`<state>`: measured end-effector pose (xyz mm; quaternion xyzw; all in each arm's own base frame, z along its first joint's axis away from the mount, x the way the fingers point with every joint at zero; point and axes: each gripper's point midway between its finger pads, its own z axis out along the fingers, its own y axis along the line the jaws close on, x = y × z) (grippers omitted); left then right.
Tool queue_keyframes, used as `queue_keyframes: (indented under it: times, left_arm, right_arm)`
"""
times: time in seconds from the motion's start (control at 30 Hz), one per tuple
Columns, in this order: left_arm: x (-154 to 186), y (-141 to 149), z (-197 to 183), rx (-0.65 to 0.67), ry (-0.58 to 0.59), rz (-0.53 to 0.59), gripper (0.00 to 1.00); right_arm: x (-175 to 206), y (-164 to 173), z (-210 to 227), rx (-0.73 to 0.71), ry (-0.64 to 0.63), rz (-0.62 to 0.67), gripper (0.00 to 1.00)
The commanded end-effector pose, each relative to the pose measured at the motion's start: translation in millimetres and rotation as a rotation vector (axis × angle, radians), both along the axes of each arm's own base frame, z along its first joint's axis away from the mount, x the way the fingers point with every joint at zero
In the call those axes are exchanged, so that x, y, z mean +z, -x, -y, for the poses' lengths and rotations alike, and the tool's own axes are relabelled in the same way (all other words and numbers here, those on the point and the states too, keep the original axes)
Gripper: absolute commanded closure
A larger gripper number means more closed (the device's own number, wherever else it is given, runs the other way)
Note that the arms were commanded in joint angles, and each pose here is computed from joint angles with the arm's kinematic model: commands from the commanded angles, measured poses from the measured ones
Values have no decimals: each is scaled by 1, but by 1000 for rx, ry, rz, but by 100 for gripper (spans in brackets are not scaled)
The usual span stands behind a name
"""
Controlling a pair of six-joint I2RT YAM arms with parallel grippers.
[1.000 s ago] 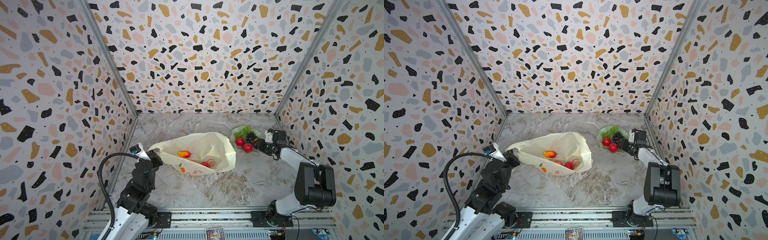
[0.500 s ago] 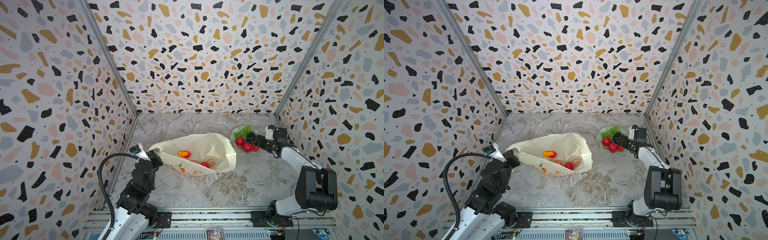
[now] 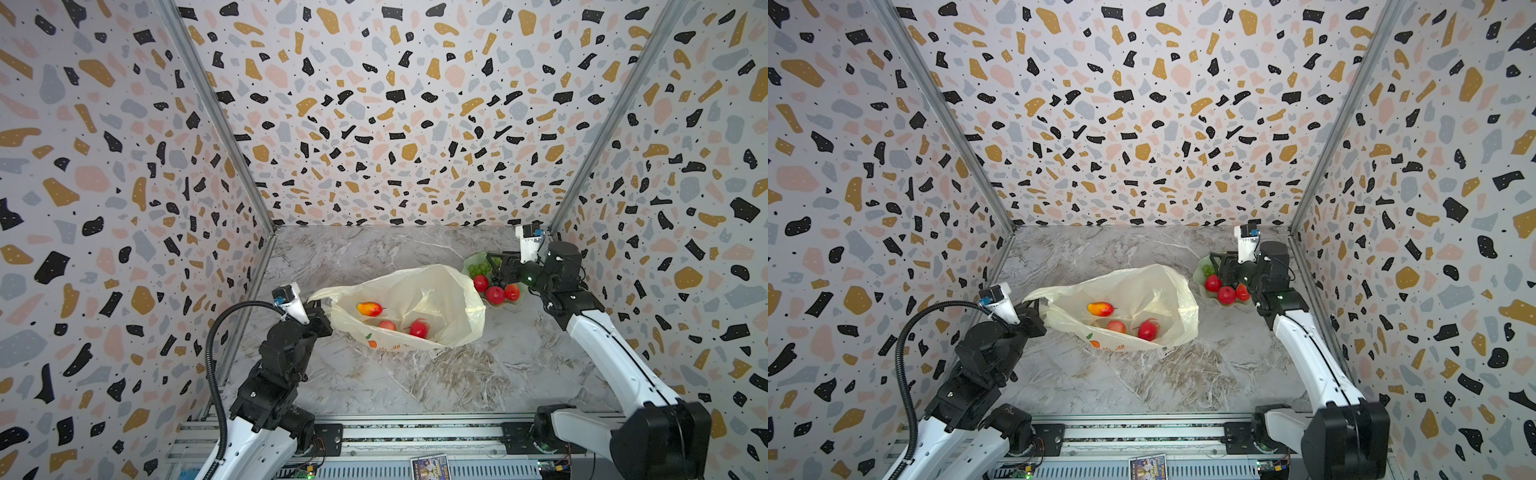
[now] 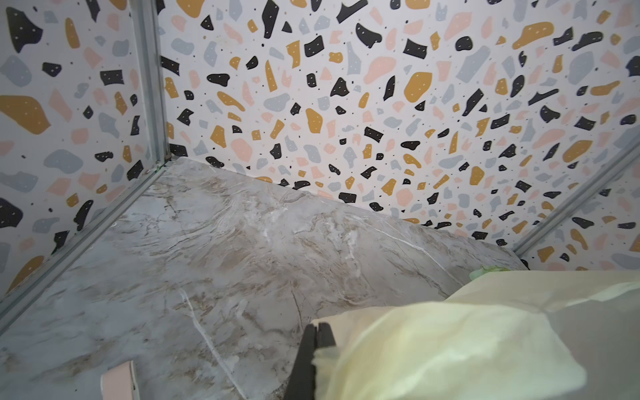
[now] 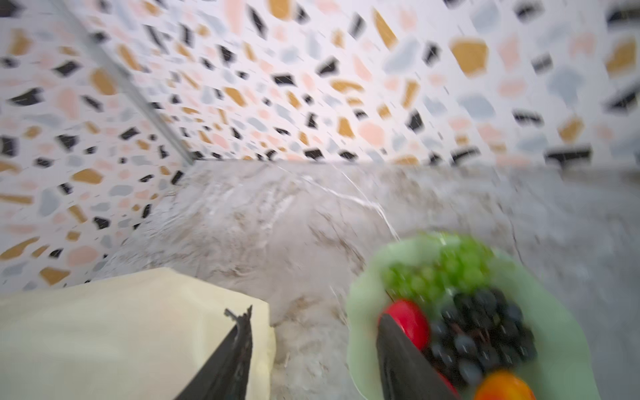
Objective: Take fruits out of the plastic bag
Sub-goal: Take out the fake fruit from the plastic bag.
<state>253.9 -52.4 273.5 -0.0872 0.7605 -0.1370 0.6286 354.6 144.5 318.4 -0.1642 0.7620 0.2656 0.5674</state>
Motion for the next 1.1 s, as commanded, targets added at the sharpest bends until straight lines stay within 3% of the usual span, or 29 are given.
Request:
queue_keyframes:
  times: [0.0, 0.23, 0.33, 0.47, 0.6, 0.8, 0.97, 1.07]
  left_arm:
    - [19, 5, 5, -47, -15, 46, 100]
    - [17, 7, 18, -121, -9, 33, 100]
    - [14, 11, 31, -205, -23, 16, 100]
    - [9, 19, 45, -299, -25, -20, 100]
    - [-1, 27, 50, -341, -12, -73, 100]
    - [-10, 39, 47, -332, 54, -122, 99]
    - [-16, 47, 44, -322, 105, -132, 99]
    - [-25, 47, 32, -249, 123, -160, 97]
  right_arm:
    - [56, 43, -39, 207, 53, 284, 44]
    - [112, 143, -96, 565, 43, 609, 59]
    - [115, 173, -118, 689, 55, 664, 72]
    - [103, 192, -146, 785, 115, 667, 80]
    - [69, 192, -175, 818, 231, 637, 80]
    - [-7, 179, -211, 815, 502, 565, 80]
    - [-63, 169, -219, 821, 584, 505, 79]
    - [-88, 168, -220, 825, 608, 481, 75]
